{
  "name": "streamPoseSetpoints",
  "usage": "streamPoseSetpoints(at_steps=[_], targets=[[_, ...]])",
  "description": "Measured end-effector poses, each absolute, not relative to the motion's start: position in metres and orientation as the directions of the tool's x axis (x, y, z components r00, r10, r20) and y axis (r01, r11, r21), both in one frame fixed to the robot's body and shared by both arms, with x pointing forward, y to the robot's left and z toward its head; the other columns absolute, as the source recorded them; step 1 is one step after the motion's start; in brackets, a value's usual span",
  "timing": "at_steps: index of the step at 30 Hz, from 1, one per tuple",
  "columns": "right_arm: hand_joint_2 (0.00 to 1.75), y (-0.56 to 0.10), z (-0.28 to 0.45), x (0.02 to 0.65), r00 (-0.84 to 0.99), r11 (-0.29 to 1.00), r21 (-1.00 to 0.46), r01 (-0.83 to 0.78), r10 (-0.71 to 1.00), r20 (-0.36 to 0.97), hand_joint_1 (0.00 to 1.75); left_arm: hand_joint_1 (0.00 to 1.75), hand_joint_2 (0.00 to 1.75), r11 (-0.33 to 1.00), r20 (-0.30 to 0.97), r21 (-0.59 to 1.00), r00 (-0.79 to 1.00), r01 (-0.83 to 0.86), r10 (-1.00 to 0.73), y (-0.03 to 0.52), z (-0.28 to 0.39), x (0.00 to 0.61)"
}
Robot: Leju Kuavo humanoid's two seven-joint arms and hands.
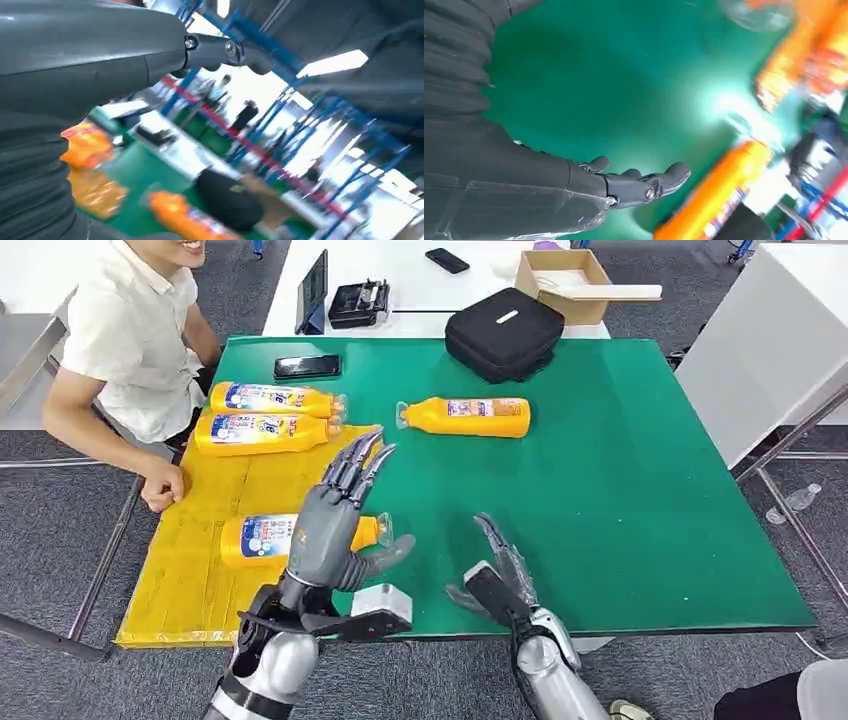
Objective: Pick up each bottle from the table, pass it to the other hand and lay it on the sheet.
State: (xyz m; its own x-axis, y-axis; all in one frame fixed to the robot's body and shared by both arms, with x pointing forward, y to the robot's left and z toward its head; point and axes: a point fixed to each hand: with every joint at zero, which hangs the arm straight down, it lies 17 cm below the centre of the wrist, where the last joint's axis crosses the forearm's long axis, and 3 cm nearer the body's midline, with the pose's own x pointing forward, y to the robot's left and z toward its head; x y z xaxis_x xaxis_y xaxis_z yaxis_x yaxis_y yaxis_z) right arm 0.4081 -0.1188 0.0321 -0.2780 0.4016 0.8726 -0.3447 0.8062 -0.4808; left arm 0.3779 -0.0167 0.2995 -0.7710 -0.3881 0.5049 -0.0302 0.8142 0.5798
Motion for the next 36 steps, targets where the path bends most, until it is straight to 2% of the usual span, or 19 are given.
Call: streamPoseSetpoints(at_steps=[4, 12, 15, 17, 18, 20, 22, 23, 27, 28, 30, 32, 33, 34, 35, 36], targets=[[1.75, -0.117, 0.079, 0.417, -0.277, 0.904, -0.258, -0.341, 0.165, 0.947, 0.0, 0.0, 1.75, 0.869, 0.481, 0.49, -0.812, -0.064, -0.331, -0.007, 0.332, 0.355], [1.75, -0.125, 0.111, 0.423, -0.316, 0.934, -0.195, -0.299, 0.096, 0.944, 0.0, 0.0, 1.75, 0.897, 0.475, 0.438, -0.831, -0.064, -0.291, 0.002, 0.348, 0.341], [1.75, -0.124, 0.116, 0.418, -0.286, 0.939, -0.107, -0.326, 0.01, 0.958, 0.0, 0.0, 1.75, 0.941, 0.578, 0.332, -0.803, 0.067, -0.147, 0.006, 0.345, 0.343], [1.75, -0.13, 0.115, 0.417, -0.297, 0.948, -0.199, -0.249, 0.121, 0.947, 0.0, 0.0, 1.75, 0.956, 0.668, 0.249, -0.742, 0.157, -0.052, 0.012, 0.331, 0.349], [1.75, -0.141, 0.119, 0.417, -0.332, 0.932, -0.332, -0.145, 0.27, 0.904, 0.0, 0.0, 1.75, 0.958, 0.709, 0.217, -0.705, 0.187, -0.023, 0.014, 0.32, 0.352], [1.75, -0.161, 0.153, 0.414, -0.424, 0.807, -0.583, 0.095, 0.562, 0.71, 0.0, 0.0, 1.75, 0.962, 0.772, 0.174, -0.636, 0.21, -0.001, 0.022, 0.298, 0.359], [1.75, -0.174, 0.19, 0.409, -0.464, 0.744, -0.628, 0.228, 0.65, 0.602, 0.0, 0.0, 1.75, 0.965, 0.821, 0.138, -0.571, 0.225, 0.016, 0.026, 0.277, 0.365], [1.75, -0.182, 0.206, 0.406, -0.476, 0.726, -0.627, 0.281, 0.673, 0.566, 0.0, 0.0, 0.0, 0.966, 0.837, 0.124, -0.546, 0.227, 0.021, 0.028, 0.269, 0.367], [1.75, -0.198, 0.234, 0.399, -0.467, 0.657, -0.65, 0.382, 0.744, 0.478, 0.0, 0.0, 0.0, 0.975, 0.887, 0.055, -0.458, 0.214, 0.051, 0.042, 0.247, 0.376], [1.75, -0.2, 0.235, 0.399, -0.463, 0.655, -0.65, 0.386, 0.747, 0.477, 0.0, 0.0, 1.75, 0.976, 0.895, 0.043, -0.443, 0.212, 0.057, 0.044, 0.243, 0.378], [1.75, -0.201, 0.237, 0.397, -0.461, 0.656, -0.649, 0.385, 0.746, 0.481, 0.0, 0.0, 1.75, 0.978, 0.904, 0.022, -0.421, 0.208, 0.069, 0.047, 0.238, 0.38], [1.75, -0.197, 0.23, 0.399, -0.482, 0.738, -0.608, 0.293, 0.663, 0.572, 0.0, 0.0, 1.75, 0.977, 0.914, -0.011, -0.394, 0.212, 0.096, 0.05, 0.233, 0.382], [0.0, -0.193, 0.225, 0.398, -0.495, 0.801, -0.559, 0.216, 0.583, 0.644, 0.0, 0.0, 1.75, 0.974, 0.918, -0.024, -0.382, 0.225, 0.11, 0.049, 0.23, 0.382], [0.0, -0.189, 0.22, 0.397, -0.499, 0.865, -0.484, 0.132, 0.48, 0.722, 0.0, 0.0, 1.75, 0.967, 0.919, -0.041, -0.37, 0.253, 0.136, 0.046, 0.229, 0.38], [1.75, -0.187, 0.218, 0.396, -0.498, 0.912, -0.407, 0.061, 0.381, 0.779, 0.0, 0.0, 1.75, 0.958, 0.919, -0.062, -0.357, 0.281, 0.164, 0.044, 0.227, 0.379], [1.75, -0.184, 0.217, 0.395, -0.498, 0.94, -0.342, 0.006, 0.3, 0.814, 0.0, 0.0, 1.75, 0.942, 0.919, -0.09, -0.338, 0.323, 0.204, 0.039, 0.226, 0.376]])
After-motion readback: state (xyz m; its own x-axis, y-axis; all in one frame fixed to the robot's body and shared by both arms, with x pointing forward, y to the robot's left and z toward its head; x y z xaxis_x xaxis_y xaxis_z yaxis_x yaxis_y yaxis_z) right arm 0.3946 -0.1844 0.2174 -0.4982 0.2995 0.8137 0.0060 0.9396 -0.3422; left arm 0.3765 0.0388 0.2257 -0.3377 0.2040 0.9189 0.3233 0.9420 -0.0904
